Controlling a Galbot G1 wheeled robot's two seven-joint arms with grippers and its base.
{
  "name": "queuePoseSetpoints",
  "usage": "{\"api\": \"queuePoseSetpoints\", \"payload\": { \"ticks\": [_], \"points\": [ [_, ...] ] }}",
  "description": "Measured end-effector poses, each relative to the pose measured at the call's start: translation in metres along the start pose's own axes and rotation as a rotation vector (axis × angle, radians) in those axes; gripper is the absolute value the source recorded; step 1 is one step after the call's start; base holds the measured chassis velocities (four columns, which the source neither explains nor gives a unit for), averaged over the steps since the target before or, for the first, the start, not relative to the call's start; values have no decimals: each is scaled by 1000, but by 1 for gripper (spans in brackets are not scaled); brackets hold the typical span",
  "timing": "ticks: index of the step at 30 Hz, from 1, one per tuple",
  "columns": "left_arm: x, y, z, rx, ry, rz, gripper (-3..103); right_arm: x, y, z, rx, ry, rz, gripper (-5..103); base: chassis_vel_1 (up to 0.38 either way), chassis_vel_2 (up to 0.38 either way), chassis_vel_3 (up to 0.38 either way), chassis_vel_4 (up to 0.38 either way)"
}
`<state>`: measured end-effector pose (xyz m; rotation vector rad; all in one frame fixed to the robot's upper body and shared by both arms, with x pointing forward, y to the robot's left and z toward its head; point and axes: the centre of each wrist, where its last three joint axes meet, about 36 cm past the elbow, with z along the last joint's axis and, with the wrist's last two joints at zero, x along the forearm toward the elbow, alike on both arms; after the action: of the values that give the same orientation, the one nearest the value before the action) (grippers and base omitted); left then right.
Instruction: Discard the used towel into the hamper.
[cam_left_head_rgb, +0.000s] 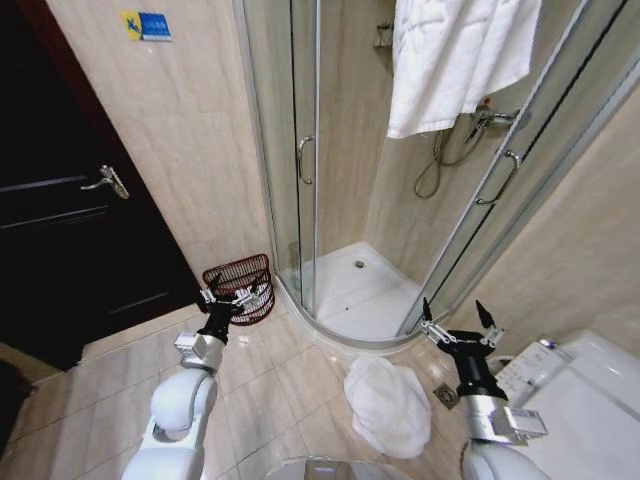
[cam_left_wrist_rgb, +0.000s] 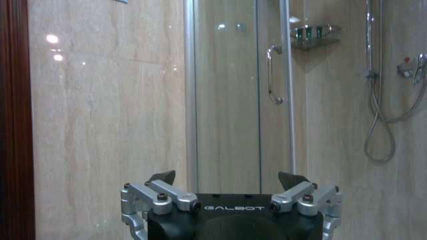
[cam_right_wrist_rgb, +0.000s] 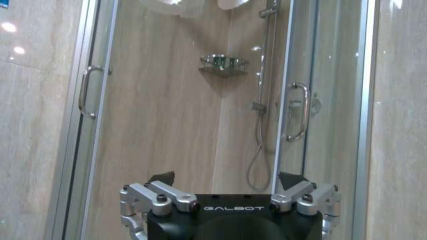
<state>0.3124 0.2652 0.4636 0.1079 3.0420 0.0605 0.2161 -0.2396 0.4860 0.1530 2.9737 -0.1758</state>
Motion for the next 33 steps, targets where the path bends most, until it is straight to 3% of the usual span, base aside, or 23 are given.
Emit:
{"api": "queuePoseSetpoints", "payload": {
  "ticks": [33],
  "points": [
    [-1,-1,0,-3,-5,20,100,-1,-1,-7,2,-11,-5,100,0,0,0,0]
  ]
}}
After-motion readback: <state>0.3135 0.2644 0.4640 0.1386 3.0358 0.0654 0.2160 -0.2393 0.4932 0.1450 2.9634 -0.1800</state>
